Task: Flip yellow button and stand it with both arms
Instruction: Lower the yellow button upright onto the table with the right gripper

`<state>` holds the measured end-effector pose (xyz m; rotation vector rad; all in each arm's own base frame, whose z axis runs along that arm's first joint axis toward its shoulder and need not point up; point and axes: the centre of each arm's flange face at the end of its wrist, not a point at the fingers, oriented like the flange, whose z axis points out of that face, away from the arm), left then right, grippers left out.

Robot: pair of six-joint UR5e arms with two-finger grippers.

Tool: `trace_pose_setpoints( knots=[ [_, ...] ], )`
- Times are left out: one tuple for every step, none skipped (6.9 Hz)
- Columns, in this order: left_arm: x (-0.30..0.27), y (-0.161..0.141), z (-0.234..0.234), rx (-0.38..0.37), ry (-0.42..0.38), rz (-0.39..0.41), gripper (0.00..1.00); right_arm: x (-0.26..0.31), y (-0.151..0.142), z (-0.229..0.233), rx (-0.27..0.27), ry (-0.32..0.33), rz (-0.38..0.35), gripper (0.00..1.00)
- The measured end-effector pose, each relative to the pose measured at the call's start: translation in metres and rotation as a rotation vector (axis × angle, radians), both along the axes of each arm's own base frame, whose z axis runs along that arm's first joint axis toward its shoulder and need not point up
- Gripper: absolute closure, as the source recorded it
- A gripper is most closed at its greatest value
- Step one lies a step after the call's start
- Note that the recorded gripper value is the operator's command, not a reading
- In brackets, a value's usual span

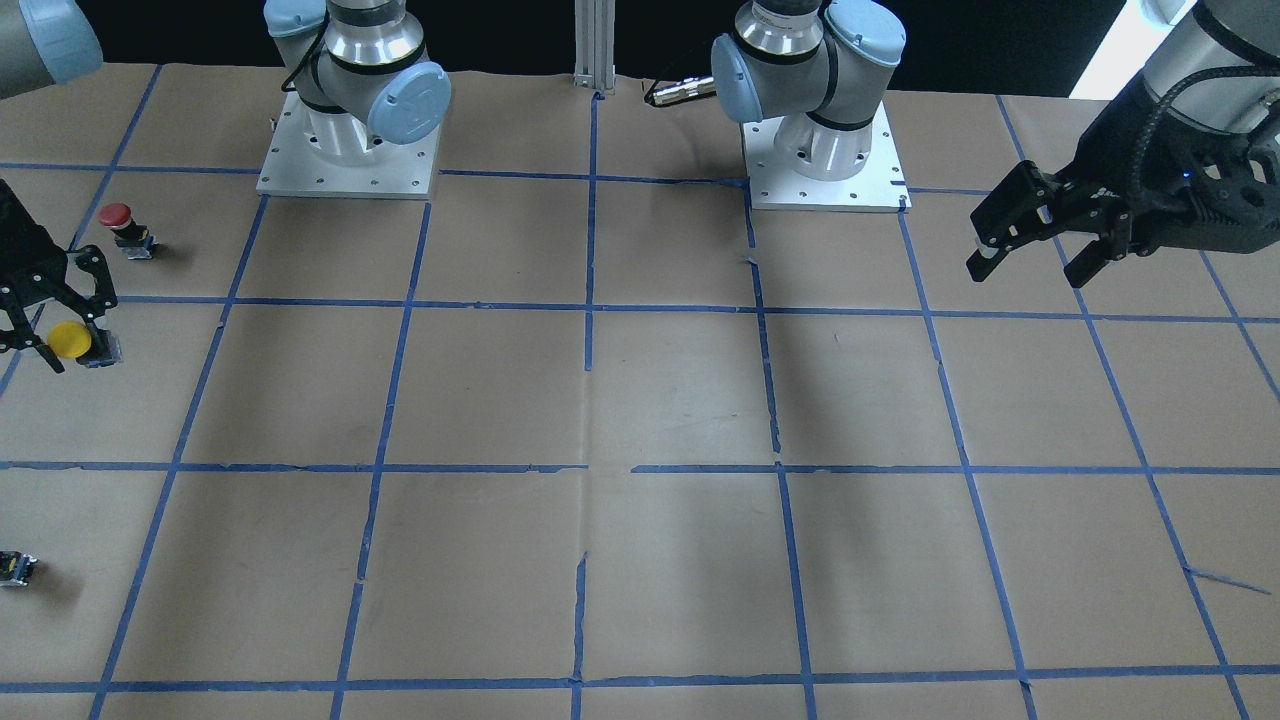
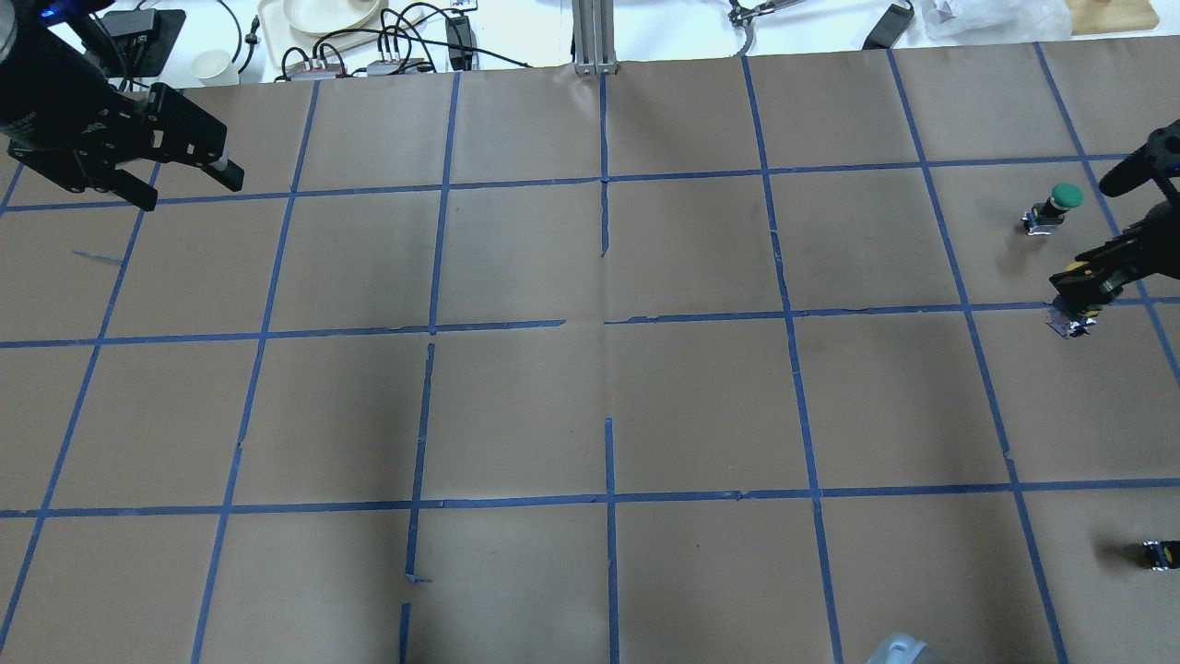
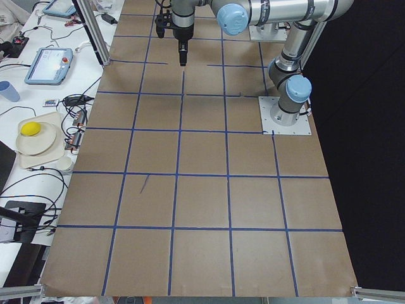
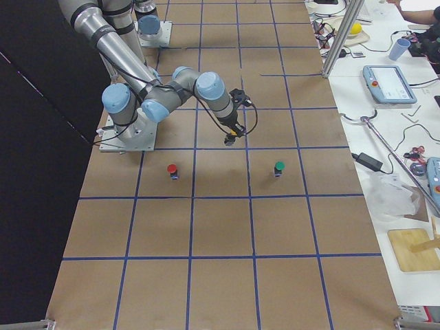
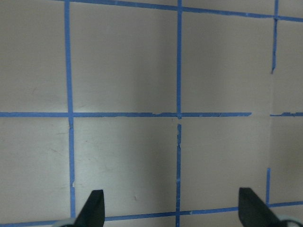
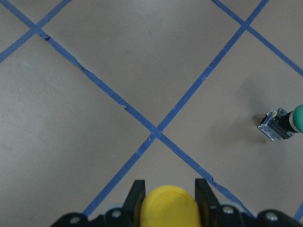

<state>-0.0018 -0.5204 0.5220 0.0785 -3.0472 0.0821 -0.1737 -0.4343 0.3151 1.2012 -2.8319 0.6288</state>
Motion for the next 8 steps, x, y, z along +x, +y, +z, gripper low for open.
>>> trace_pose_setpoints(
  knots=[
    [-0.014, -0.004, 0.004, 0.011, -0.039, 0.005, 0.00, -0.012, 0.006, -0.007, -0.040, 0.010, 0.098, 0.79],
    [-0.034, -0.008, 0.003, 0.025, -0.050, 0.015, 0.00, -0.025, 0.008, -0.019, -0.059, 0.013, 0.177, 0.78],
    [-0.056, -0.011, -0.004, 0.041, -0.047, 0.018, 0.00, -0.040, 0.008, -0.039, -0.074, -0.010, 0.230, 0.78],
    [-0.081, -0.011, -0.009, 0.053, -0.041, 0.011, 0.00, -0.056, 0.008, -0.060, -0.090, -0.041, 0.257, 0.78],
    [-0.107, -0.009, -0.009, 0.054, -0.035, -0.008, 0.00, -0.068, 0.010, -0.074, -0.098, -0.060, 0.269, 0.78],
    [-0.128, -0.004, -0.008, 0.052, -0.031, -0.024, 0.00, -0.077, 0.012, -0.085, -0.118, -0.069, 0.301, 0.79],
    [-0.138, -0.001, -0.008, 0.051, -0.033, -0.034, 0.00, -0.086, 0.015, -0.093, -0.144, -0.075, 0.332, 0.80],
    [-0.138, 0.000, -0.008, 0.051, -0.042, -0.038, 0.00, -0.097, 0.020, -0.101, -0.163, -0.079, 0.353, 0.80]
  ],
)
